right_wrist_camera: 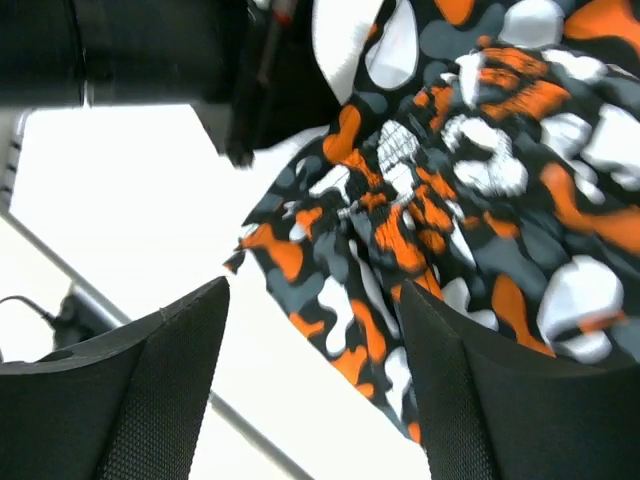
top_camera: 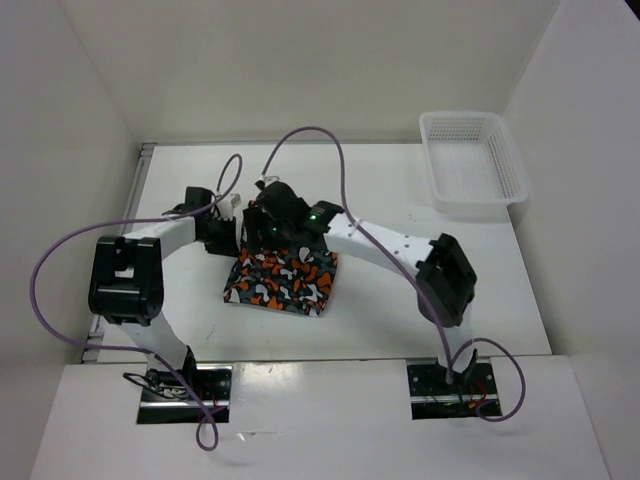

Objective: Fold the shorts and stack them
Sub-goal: Fold the shorts

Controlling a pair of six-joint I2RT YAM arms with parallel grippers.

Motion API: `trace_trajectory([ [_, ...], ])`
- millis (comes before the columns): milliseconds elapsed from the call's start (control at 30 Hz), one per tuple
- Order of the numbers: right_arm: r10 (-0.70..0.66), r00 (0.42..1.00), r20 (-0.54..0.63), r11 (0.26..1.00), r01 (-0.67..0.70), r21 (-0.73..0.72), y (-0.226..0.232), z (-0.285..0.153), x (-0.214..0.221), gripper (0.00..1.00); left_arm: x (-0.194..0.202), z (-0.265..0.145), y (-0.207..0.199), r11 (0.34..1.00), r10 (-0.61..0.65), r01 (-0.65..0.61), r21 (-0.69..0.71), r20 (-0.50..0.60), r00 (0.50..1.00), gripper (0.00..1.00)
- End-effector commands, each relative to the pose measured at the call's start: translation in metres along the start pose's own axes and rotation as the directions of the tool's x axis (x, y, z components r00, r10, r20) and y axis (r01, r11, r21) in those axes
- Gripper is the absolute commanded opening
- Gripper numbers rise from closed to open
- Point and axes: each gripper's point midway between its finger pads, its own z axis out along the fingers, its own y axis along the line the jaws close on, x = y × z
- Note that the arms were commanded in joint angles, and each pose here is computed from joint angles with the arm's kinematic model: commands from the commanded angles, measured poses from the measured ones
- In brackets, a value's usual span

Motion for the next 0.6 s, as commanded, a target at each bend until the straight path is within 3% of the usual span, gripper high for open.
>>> trace_trajectory([
  [0,0.034,0.988,0.152,0.999,-0.028,-0.041,0.006,-0.047,-0.028,0.73,-0.029,-0.036,0.007,0.998,0.027,-0.023,-0.06,0.071,0.997,0.16],
  [100,0.115,0.977,0.181,0.993,-0.119,0.012,-0.028,-0.066,-0.028,0.45,-0.049,-0.061,0.012,0.992,0.039,-0.025,-0.12,0.118,0.992,0.16],
  [133,0.134,0.973,0.187,0.989,-0.142,0.032,-0.038,-0.068,-0.027,0.32,-0.053,-0.071,0.01,0.991,0.043,-0.026,-0.133,0.126,0.991,0.14],
  [167,0.171,0.964,0.204,0.982,-0.183,0.04,-0.051,-0.077,-0.03,0.28,-0.062,-0.075,0.006,0.99,0.06,-0.04,-0.139,0.141,0.988,0.13],
  [233,0.198,0.966,0.168,0.974,-0.213,0.078,-0.076,-0.075,-0.01,0.3,-0.07,-0.08,-0.019,0.99,0.108,-0.093,-0.106,0.144,0.984,0.13],
  [300,0.241,0.958,0.154,0.958,-0.261,0.12,-0.099,-0.073,0.003,0.36,-0.079,-0.072,-0.051,0.988,0.157,-0.156,-0.022,0.139,0.978,0.25],
  [333,0.242,0.959,0.148,0.959,-0.26,0.114,-0.099,-0.076,0.007,0.44,-0.073,-0.066,-0.06,0.986,0.165,-0.167,0.012,0.117,0.979,0.36],
  [367,0.263,0.954,0.147,0.951,-0.282,0.129,-0.107,-0.075,0.009,0.48,-0.078,-0.063,-0.071,0.981,0.182,-0.189,0.042,0.129,0.975,0.62],
  [400,0.27,0.952,0.147,0.947,-0.29,0.141,-0.115,-0.077,0.013,0.51,-0.078,-0.053,-0.085,0.972,0.205,-0.217,0.085,0.131,0.97,0.95],
  [467,0.283,0.946,0.159,0.942,-0.306,0.138,-0.118,-0.082,0.012,0.59,-0.076,-0.041,-0.092,0.967,0.224,-0.236,0.1,0.117,0.967,1.0],
  [567,0.289,0.944,0.158,0.938,-0.312,0.148,-0.123,-0.088,0.016,0.6,-0.076,-0.024,-0.098,0.962,0.244,-0.254,0.102,0.098,0.965,1.0],
])
